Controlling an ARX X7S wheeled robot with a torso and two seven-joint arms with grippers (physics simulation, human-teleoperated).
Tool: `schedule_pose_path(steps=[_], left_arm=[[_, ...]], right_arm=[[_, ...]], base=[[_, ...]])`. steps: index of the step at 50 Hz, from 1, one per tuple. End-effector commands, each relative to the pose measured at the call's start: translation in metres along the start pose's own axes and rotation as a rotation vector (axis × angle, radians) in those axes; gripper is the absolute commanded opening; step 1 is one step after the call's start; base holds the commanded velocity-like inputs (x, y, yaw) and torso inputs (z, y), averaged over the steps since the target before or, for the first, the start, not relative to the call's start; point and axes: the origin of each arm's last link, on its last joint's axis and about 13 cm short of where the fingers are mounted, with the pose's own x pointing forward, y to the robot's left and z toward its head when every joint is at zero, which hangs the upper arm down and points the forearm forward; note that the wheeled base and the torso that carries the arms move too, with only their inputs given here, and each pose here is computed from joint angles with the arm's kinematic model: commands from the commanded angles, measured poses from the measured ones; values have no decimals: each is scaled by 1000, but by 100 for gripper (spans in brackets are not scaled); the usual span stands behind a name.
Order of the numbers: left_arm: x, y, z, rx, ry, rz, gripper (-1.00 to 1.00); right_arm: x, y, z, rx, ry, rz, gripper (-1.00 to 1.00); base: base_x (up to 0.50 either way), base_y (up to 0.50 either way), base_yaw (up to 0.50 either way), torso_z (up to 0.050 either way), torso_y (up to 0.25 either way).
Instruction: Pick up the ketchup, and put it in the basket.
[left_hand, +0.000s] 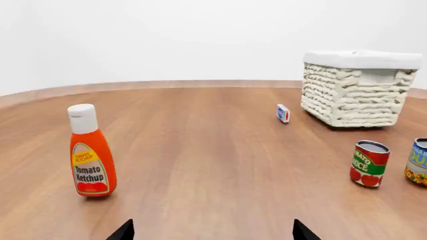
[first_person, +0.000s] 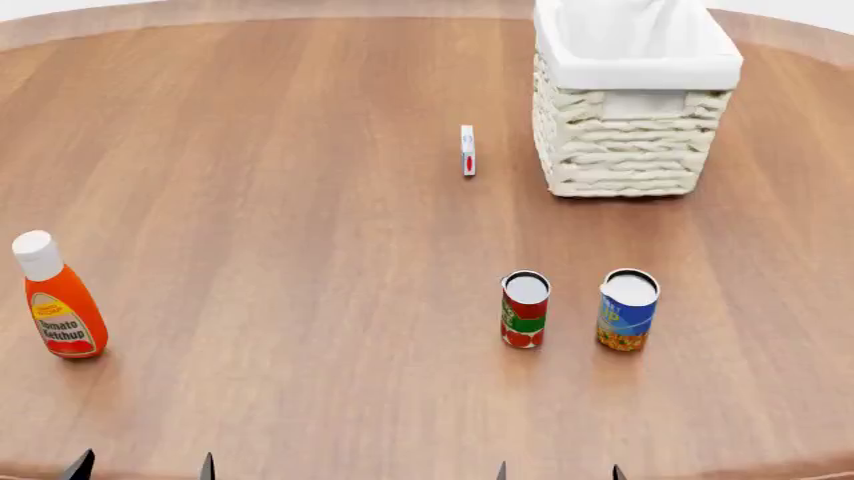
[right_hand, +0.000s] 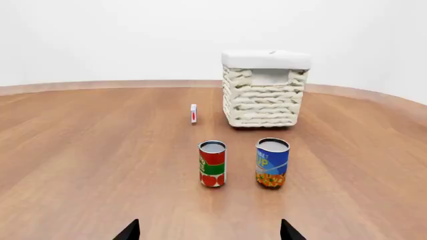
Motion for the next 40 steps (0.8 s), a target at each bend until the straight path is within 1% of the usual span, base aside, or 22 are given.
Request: schedule_pose_path(steps=[1,4,6,7,13,14,15,16,18,21,23,24,25,26,27,28,30,31,33,34,38,40], left_arm=[[4,0,2,-43,3,2,100],[1,2,5,-57,-16,2,100],[1,3,4,-41,-22,20,100],[1,3,4,-53,-13,11,100],[3,2,6,-50,-28,17,100],[4,3,6,-38,-12,25,100],[4,3,6,-43,-21,21,100],[3,3,6,-28,-22,21,100],[2,3,5,-37,-38,21,100],[2,3,2,-5,-36,16,100],[2,4,2,0,-42,8,100],[2,5,3,12,-59,28,100],[0,6,5,-1,-61,4,100],[1,6,6,2,-67,19,100],[2,7,8,0,-79,31,100],[1,7,11,4,-88,20,100],[0,9,13,41,-131,40,100],[-1,9,14,44,-134,44,100],[-2,10,18,4,-125,54,100],[-4,10,23,29,-146,46,100],[-9,8,31,63,-186,48,100],[-13,7,36,52,-190,37,100]], right_arm=[[0,-1,2,17,-9,-8,100],[0,1,2,-22,1,-23,100],[-1,1,2,-17,-2,-17,100],[-1,1,3,-14,-1,-22,100],[0,1,4,-18,3,-22,100],[-1,1,5,-21,2,-19,100],[-1,2,5,-24,1,-18,100],[-1,2,6,-26,1,-20,100],[-2,2,6,-32,0,-21,100],[-3,1,8,-35,1,-25,100],[-5,1,11,-35,-3,-24,100],[-5,1,12,-36,-3,-25,100],[-6,1,15,-23,-7,-25,100],[-7,2,17,-18,-12,-20,100],[-8,3,19,-28,-21,-22,100],[-9,4,22,-32,-32,-21,100],[-10,5,28,-43,-43,-27,100],[-11,6,32,-45,-54,-38,100],[-13,7,35,-32,-57,-31,100],[-14,8,38,-28,-63,-30,100],[-18,8,50,-40,-98,-30,100],[-20,7,57,-45,-106,-35,100]], base=[[0,0,0,0,0],[0,0,0,0,0],[0,0,0,0,0],[0,0,0,0,0],[0,0,0,0,0],[0,0,0,0,0],[0,0,0,0,0],[0,0,0,0,0],[0,0,0,0,0],[0,0,0,0,0],[0,0,0,0,0],[0,0,0,0,0],[0,0,0,0,0],[0,0,0,0,0],[0,0,0,0,0],[0,0,0,0,0],[0,0,0,0,0],[0,0,0,0,0],[0,0,0,0,0],[0,0,0,0,0],[0,0,0,0,0],[0,0,0,0,0]])
